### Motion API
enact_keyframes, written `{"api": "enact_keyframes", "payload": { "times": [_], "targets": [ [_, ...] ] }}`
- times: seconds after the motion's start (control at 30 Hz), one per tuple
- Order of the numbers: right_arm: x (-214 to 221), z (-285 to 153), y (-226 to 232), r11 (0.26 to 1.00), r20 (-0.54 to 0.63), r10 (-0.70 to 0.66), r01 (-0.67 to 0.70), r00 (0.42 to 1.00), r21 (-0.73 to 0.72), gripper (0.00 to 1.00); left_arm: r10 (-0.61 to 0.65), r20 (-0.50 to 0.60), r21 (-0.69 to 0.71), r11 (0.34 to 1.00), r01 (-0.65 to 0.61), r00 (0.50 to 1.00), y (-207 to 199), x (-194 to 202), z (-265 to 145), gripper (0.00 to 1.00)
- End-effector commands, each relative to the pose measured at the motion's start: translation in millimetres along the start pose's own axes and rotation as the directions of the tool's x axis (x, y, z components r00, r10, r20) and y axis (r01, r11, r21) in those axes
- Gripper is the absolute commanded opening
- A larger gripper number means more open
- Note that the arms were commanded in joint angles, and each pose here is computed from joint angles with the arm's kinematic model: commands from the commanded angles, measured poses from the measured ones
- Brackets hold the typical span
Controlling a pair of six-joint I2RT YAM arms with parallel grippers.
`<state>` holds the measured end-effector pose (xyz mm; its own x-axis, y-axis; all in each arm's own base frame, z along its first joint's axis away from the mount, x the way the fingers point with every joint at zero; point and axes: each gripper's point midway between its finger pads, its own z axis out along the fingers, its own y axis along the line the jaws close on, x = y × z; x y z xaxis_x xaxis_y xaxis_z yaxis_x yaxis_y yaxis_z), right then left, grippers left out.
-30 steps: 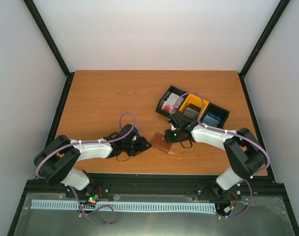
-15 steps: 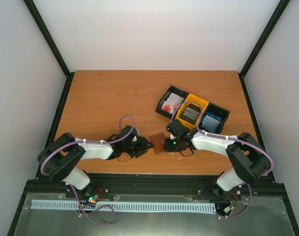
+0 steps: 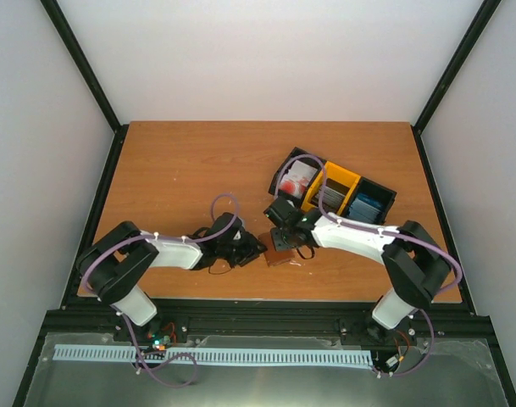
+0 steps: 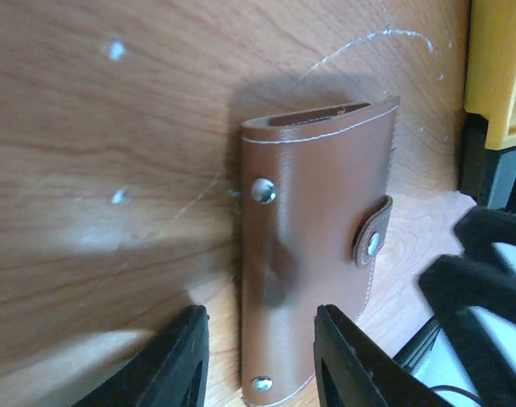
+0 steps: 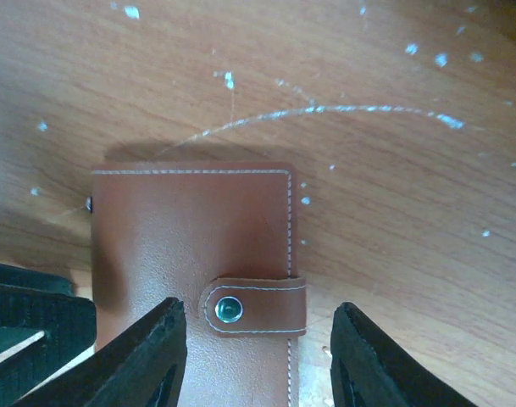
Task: Put the credit cards into the card holder
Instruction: Adjust the card holder at the center of the board, then open the card holder at the center of the board.
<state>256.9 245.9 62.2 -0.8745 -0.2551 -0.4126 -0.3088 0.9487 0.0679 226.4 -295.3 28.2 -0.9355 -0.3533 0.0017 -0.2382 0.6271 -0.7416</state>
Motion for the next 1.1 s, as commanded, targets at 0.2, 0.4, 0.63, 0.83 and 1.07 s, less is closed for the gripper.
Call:
{"api": "enact_keyframes", "payload": {
  "times": [0.2, 0.4, 0.63, 0.83, 1.07],
  "targets": [
    [16, 27, 0, 0.99, -0.047, -0.081, 0.086, 0.996, 0.108, 0.46, -0.098, -0.011, -0.092, 0.991, 0.097, 0.995, 25, 1, 14, 0.35],
    [21, 37, 2, 0.991, -0.055, -0.089, 0.094, 0.994, 0.097, 0.45, -0.106, 0.009, -0.14, 0.984, 0.106, 0.994, 37, -2, 15, 0.29],
    [33, 45, 0, 0.991, -0.091, -0.084, 0.092, 0.992, 0.093, 0.44, -0.103, -0.011, -0.148, 0.984, 0.1, 0.995, 38, -1, 23, 0.27],
    [45, 53, -4, 0.991, -0.113, -0.074, 0.085, 0.991, 0.099, 0.28, -0.129, -0.003, -0.179, 0.976, 0.126, 0.992, 46, -2, 27, 0.24],
    [37, 49, -4, 0.993, -0.067, -0.056, 0.062, 0.996, 0.097, 0.12, -0.184, 0.024, -0.271, 0.945, 0.183, 0.983, 73, 1, 25, 0.2]
  ]
}}
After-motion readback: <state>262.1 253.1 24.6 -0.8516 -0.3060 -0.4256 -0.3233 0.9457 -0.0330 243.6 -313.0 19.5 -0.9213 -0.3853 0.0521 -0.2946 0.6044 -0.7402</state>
